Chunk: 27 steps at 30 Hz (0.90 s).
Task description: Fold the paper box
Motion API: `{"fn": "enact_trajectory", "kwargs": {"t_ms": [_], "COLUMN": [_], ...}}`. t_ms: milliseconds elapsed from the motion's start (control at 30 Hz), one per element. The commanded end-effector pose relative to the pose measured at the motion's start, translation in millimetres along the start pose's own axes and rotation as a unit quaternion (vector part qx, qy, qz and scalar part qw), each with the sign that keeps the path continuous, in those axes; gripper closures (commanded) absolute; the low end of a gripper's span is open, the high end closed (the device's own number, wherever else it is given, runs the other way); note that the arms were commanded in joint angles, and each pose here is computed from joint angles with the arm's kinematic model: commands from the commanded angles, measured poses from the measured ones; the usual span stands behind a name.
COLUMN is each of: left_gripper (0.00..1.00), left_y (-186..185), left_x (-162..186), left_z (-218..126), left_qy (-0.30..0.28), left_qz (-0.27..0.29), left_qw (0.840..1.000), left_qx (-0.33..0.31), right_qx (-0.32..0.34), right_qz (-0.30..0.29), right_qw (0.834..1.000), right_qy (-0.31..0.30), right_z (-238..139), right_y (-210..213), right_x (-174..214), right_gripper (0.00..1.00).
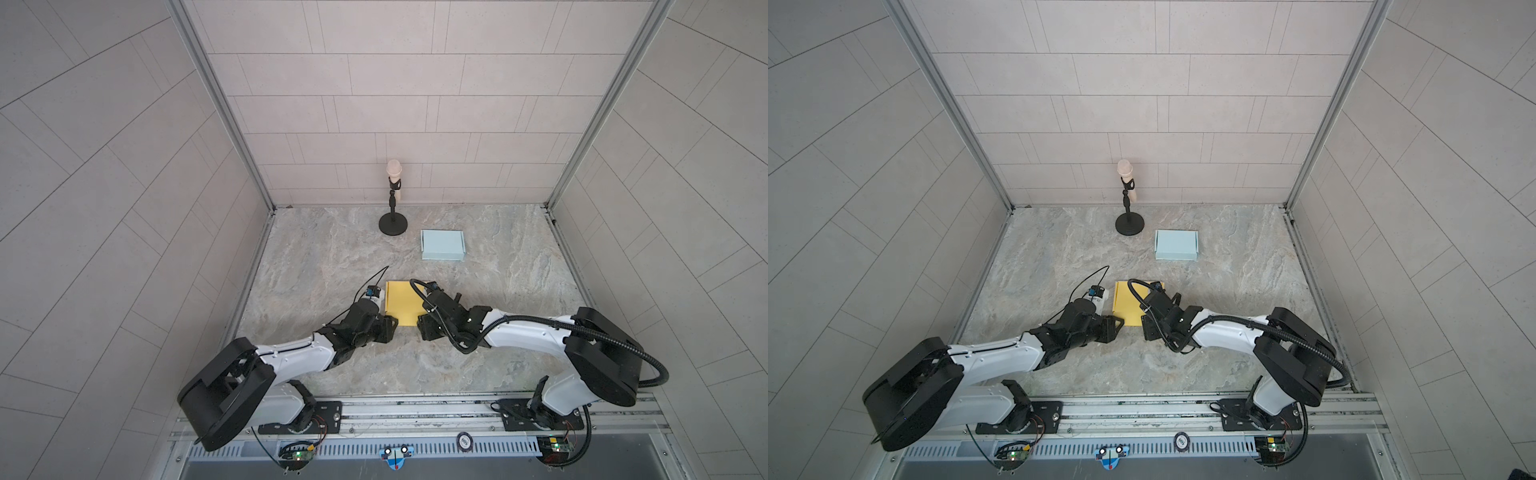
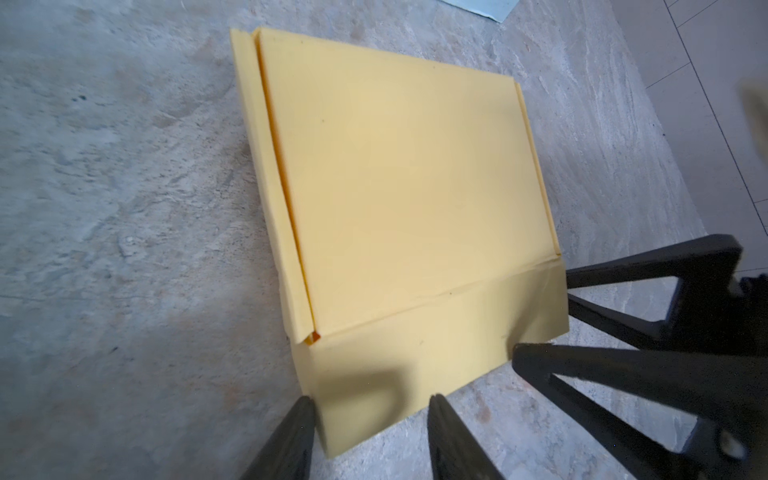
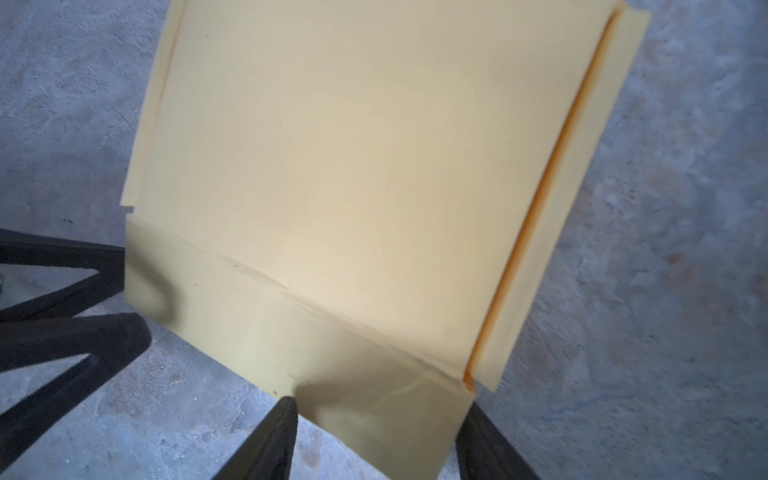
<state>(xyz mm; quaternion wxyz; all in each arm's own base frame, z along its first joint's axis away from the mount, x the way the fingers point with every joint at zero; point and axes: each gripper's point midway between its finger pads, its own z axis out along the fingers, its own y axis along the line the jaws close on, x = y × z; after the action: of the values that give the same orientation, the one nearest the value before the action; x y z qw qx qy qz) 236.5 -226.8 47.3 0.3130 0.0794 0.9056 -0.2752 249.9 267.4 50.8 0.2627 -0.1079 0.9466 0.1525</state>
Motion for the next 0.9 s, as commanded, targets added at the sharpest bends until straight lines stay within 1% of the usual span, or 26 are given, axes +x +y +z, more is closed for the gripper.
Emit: {"fn": "enact_trajectory", "kwargs": {"t_ms": [0,500,867], "left_gripper": [0.52,0.52,0.52], "left_y": [-6,-2,-7], "left_x": [-6,-5,-6], "left_z": [0,4,3], "left_qy": [-0.01,-0.005,-0.007], "left_qz": [0.009,0.01,0.01], "left_qw": [1.0,1.0,1.0], "left_qx": [0.008,0.001,0.015], "right_qx": [-0.009,-0.006,-0.038], "right_qz": [0.009,0.023,0.021], "right_qw": [1.0,1.0,0.999], "right_qy": [-0.011,-0.007,-0.01], "right_z": [-6,-4,-1], "right_y": [1,-11,6], "right_x": [-4,2,-5], "right_gripper": [0.37,0.37,0.36]}}
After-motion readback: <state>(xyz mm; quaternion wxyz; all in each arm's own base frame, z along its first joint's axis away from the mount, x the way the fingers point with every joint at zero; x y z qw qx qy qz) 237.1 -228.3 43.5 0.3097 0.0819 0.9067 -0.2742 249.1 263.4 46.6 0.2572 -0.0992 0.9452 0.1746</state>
